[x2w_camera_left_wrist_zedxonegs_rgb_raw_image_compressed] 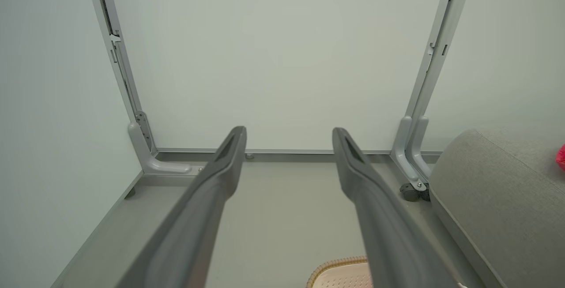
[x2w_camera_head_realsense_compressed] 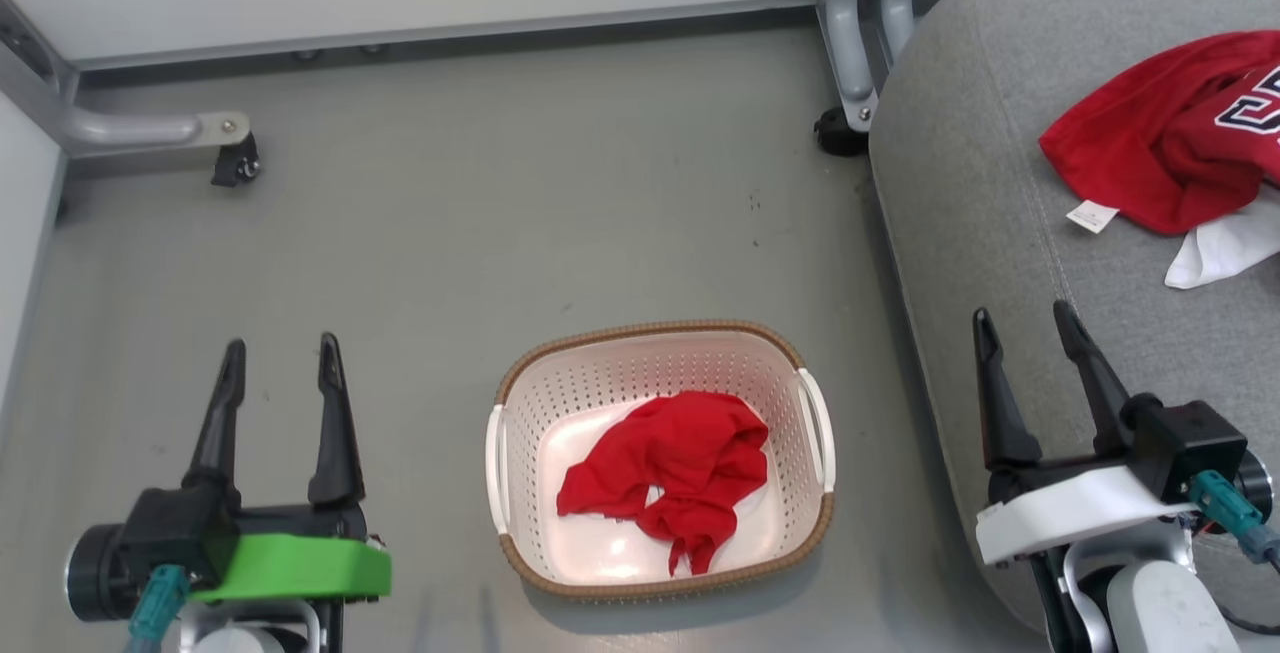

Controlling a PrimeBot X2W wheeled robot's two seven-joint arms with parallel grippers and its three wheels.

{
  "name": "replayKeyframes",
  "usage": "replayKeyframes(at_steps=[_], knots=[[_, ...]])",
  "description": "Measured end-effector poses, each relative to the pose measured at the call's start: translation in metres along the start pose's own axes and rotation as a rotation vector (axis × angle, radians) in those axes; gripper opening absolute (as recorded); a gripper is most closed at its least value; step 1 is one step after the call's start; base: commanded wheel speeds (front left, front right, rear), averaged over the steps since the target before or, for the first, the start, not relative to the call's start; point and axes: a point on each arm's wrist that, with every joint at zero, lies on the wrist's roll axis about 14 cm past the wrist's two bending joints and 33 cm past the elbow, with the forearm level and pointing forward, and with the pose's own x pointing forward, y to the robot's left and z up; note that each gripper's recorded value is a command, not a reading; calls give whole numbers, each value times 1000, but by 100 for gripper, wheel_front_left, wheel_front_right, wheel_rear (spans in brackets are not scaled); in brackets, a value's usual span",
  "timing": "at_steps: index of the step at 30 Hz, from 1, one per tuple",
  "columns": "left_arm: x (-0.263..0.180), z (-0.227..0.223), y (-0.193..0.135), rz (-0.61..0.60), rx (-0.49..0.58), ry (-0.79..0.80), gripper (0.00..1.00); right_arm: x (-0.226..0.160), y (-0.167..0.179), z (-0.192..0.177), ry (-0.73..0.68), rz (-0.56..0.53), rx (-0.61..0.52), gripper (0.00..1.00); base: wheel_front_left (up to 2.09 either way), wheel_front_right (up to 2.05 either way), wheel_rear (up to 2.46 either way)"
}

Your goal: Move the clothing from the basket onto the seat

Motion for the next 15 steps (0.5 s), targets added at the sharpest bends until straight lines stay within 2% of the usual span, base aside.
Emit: replayKeyframes(at_steps=[7,15], knots=[[-24,-6,0,-6,13,32,100,-17,11,4,9,26,10,100,0,0,0],[-39,-14,-8,-33,31,59,100,-34,8,10,8,11,11,100,0,0,0]])
